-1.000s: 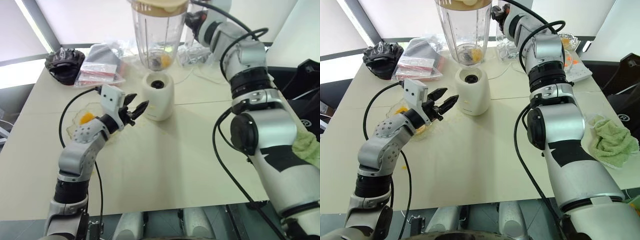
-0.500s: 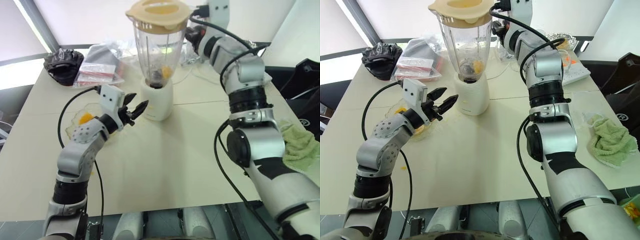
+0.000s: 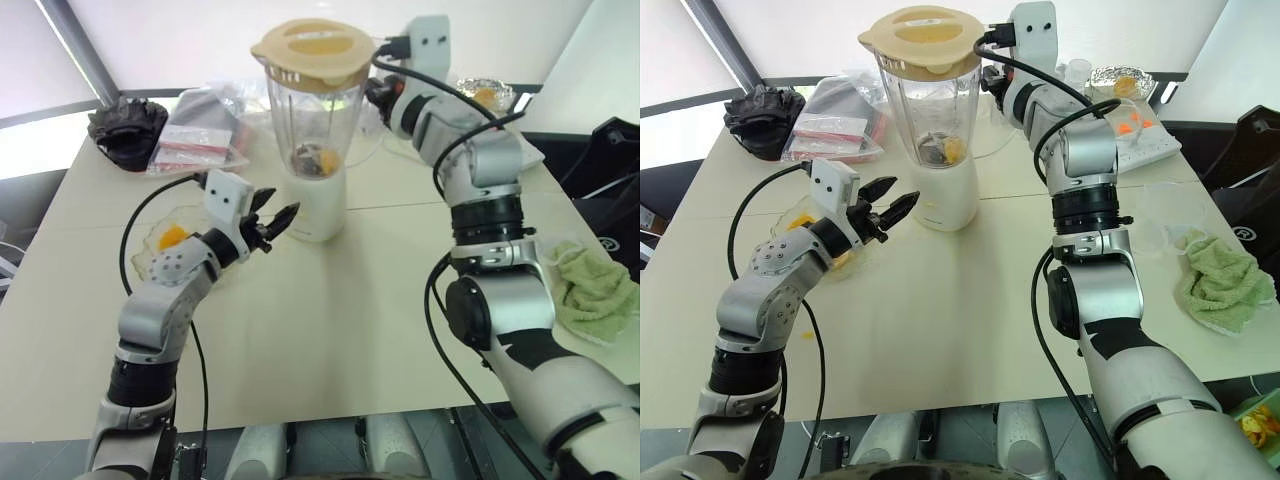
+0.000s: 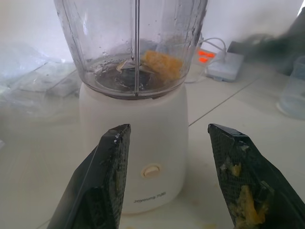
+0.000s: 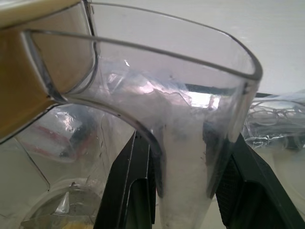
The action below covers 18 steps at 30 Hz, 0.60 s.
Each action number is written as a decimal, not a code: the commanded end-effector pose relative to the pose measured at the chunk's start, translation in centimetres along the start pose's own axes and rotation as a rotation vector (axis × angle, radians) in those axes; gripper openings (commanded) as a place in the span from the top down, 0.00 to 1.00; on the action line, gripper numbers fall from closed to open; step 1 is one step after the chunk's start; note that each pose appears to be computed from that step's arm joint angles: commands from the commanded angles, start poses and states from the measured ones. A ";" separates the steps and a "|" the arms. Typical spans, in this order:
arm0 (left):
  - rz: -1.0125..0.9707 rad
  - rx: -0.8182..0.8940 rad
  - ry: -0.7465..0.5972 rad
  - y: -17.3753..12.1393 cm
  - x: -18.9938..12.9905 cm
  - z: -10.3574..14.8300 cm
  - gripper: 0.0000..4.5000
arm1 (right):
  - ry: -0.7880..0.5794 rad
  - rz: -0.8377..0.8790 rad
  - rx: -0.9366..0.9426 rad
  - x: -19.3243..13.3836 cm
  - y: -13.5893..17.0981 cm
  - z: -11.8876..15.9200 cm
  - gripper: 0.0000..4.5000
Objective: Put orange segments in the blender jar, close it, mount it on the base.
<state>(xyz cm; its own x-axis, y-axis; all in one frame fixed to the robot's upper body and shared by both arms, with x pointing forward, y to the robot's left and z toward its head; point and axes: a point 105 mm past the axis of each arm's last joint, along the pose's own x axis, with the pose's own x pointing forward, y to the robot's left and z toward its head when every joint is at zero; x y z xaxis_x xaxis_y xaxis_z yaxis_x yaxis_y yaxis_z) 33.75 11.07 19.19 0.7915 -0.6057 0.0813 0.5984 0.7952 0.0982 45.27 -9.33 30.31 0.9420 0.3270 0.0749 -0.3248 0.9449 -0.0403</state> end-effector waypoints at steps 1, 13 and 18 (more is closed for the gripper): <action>0.005 0.036 -0.048 0.0 0.0 1.3 0.41 | -0.039 0.015 -0.080 -0.1 0.3 0.5 0.78; 0.008 0.050 -0.039 -0.3 -0.1 1.0 0.40 | 0.047 0.011 -0.121 0.5 -0.5 -2.8 0.67; 0.005 0.045 -0.035 -0.4 -0.1 0.9 0.39 | 0.050 0.002 -0.133 0.3 -0.9 -3.1 0.10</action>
<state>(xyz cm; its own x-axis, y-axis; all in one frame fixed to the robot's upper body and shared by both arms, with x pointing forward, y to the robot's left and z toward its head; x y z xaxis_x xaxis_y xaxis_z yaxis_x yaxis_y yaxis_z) 33.80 11.07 19.05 0.8001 -0.5947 0.0790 0.5850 0.8026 0.1167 46.38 -10.21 24.80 0.9469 0.3178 -0.0479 -0.3214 0.9362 -0.1419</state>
